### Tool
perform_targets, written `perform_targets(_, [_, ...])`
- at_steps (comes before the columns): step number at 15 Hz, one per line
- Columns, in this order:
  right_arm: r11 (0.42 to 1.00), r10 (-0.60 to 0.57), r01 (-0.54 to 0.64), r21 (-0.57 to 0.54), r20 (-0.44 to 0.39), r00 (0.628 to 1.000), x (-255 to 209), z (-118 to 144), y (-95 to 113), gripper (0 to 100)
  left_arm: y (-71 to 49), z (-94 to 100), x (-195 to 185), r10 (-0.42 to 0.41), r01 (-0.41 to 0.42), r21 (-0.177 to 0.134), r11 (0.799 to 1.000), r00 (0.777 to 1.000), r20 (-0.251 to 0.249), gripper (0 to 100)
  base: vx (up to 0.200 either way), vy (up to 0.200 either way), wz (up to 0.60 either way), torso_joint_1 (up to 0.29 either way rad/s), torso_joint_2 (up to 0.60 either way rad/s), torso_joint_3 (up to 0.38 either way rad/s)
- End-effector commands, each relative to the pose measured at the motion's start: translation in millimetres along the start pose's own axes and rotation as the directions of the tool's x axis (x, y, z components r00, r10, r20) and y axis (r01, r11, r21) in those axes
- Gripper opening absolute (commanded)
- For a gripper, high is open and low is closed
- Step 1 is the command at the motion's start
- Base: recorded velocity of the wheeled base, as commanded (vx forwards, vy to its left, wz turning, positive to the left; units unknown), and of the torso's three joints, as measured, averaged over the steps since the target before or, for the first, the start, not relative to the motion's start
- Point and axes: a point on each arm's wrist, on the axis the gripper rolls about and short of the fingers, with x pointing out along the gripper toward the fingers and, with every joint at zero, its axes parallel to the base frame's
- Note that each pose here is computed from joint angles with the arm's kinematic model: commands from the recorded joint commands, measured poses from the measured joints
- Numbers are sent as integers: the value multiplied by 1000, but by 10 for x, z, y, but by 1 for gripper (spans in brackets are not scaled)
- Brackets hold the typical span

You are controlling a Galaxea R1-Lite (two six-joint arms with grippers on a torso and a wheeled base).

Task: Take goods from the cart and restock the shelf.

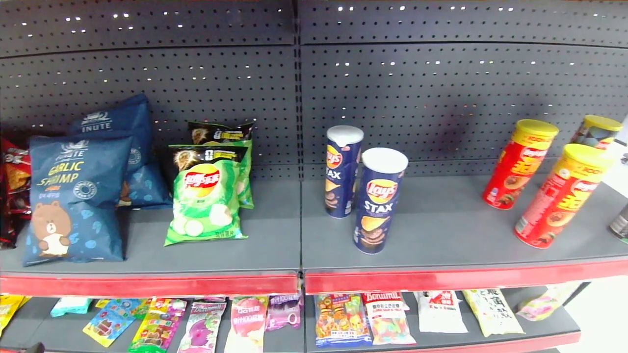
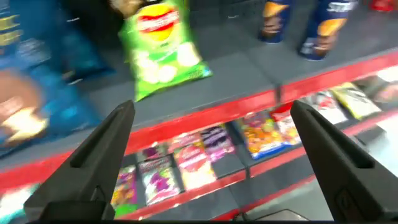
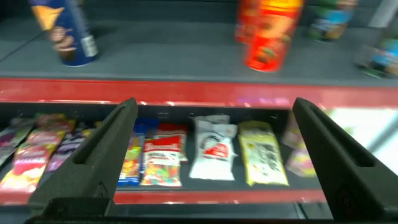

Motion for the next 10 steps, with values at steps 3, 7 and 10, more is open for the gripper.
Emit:
perform_targets(3, [1000, -2, 2, -8, 0, 1000, 1, 1, 0, 100, 0, -36, 7, 3, -3, -4, 1000, 1000, -9, 100, 0, 0, 0, 0, 0, 0])
perform_targets(7, [991, 131, -126, 46, -135, 982, 507, 1025, -19, 100, -49, -344, -77, 96, -96, 9, 995, 995, -8, 100, 0, 0, 0, 0, 0, 0])
perform_targets(10, [952, 299, -305, -2, -197, 934, 1197, 1139, 149, 100, -87, -564, -133, 141, -141, 12, 990, 990, -13, 100, 0, 0, 0, 0, 0, 0])
